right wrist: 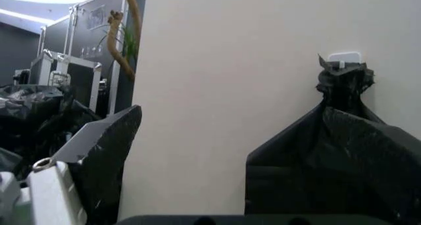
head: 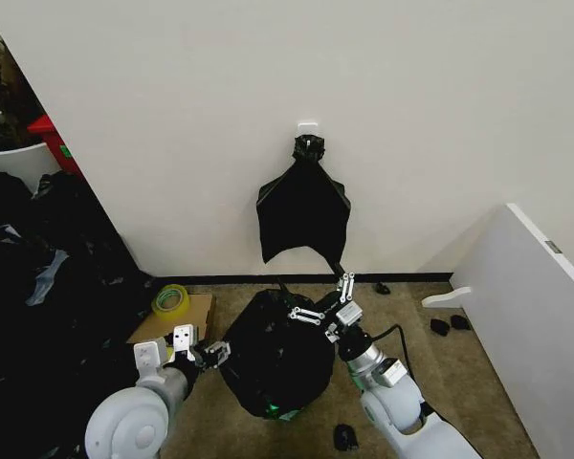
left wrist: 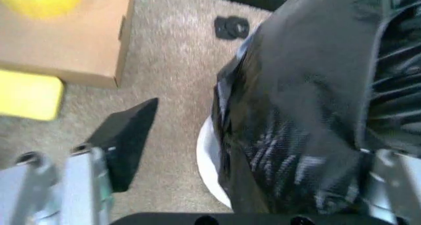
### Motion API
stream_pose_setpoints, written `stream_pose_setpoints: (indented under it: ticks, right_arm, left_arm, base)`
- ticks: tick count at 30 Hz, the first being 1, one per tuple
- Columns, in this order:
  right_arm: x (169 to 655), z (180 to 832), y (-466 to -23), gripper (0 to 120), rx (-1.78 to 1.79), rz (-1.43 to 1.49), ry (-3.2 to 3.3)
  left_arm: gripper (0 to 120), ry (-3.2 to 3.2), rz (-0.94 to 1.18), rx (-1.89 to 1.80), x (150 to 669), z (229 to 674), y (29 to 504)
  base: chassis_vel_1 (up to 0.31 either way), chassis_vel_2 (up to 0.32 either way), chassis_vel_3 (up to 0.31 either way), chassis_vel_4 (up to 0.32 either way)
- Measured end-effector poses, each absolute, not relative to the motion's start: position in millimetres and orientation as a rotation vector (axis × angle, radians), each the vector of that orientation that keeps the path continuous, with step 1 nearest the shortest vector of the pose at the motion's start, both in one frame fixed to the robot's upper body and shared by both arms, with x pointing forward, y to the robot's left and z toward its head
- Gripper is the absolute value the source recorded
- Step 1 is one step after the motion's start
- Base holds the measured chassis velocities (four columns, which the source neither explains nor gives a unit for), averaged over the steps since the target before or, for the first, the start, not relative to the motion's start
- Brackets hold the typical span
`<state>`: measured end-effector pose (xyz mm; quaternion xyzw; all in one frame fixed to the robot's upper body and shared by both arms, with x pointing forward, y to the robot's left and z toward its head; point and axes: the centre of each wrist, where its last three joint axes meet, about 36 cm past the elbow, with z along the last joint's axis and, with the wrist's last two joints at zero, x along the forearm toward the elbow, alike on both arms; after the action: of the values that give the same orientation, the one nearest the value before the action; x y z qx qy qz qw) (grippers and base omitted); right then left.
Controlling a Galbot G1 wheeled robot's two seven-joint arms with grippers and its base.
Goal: Place the garbage bag over the trash bin.
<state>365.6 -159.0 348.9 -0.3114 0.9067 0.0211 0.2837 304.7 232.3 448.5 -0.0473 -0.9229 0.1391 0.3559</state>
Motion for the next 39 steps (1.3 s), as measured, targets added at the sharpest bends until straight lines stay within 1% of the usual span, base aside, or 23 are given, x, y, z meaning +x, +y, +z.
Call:
stream_pose_setpoints:
  ticks: [3,4,9,14,17,23,27,30,33,39]
  right_arm:
    - [361.8,345.3,-157.2,100,-0.842,0.055,2.441]
    - [358.9,343.1,-156.6,100,-0.843,0.049,2.453]
    - [343.7,334.1,-148.0,100,-0.823,0.009,2.518]
    - [325.9,324.1,-125.1,100,-0.881,-0.06,2.622]
    - [323.1,323.8,-115.2,100,-0.909,-0.091,2.682]
    - [325.2,320.5,-107.0,100,-0.882,-0.132,2.713]
    - [307.5,309.3,-107.5,100,-0.89,-0.234,2.68]
    - [283.4,297.0,-114.5,100,-0.983,-0.29,2.629]
    - [271.0,289.6,-116.2,100,-1.043,-0.321,2.609]
    - [264.6,275.4,-114.7,100,-1.079,-0.397,2.61]
  left_arm:
    - [98,-2.37,0.394,-0.113,315.5,430.6,233.6]
    - [99,-2.37,0.394,-0.108,319.0,426.3,235.5]
    - [100,-2.365,0.385,-0.09,329.6,408.2,243.7]
    - [100,-2.389,0.356,-0.069,342.3,391.5,252.4]
    - [100,-2.408,0.324,-0.089,343.2,390.6,253.5]
    - [100,-2.436,0.329,-0.12,342.1,396.6,251.7]
    - [100,-2.456,0.385,-0.134,344.2,407.7,251.4]
    - [100,-2.46,0.405,-0.136,346.8,411.4,251.2]
    - [100,-2.455,0.409,-0.14,347.3,410.3,249.3]
    - [100,-2.443,0.414,-0.144,346.5,407.0,246.1]
  base:
    - [0.0,0.0,0.0,0.0]
    - [0.0,0.0,0.0,0.0]
    - [0.0,0.0,0.0,0.0]
    - [0.0,0.0,0.0,0.0]
    - [0.0,0.0,0.0,0.0]
    - [0.0,0.0,0.0,0.0]
    - [0.0,0.0,0.0,0.0]
    - [0.0,0.0,0.0,0.0]
    - [0.0,0.0,0.0,0.0]
    - [0.0,0.0,0.0,0.0]
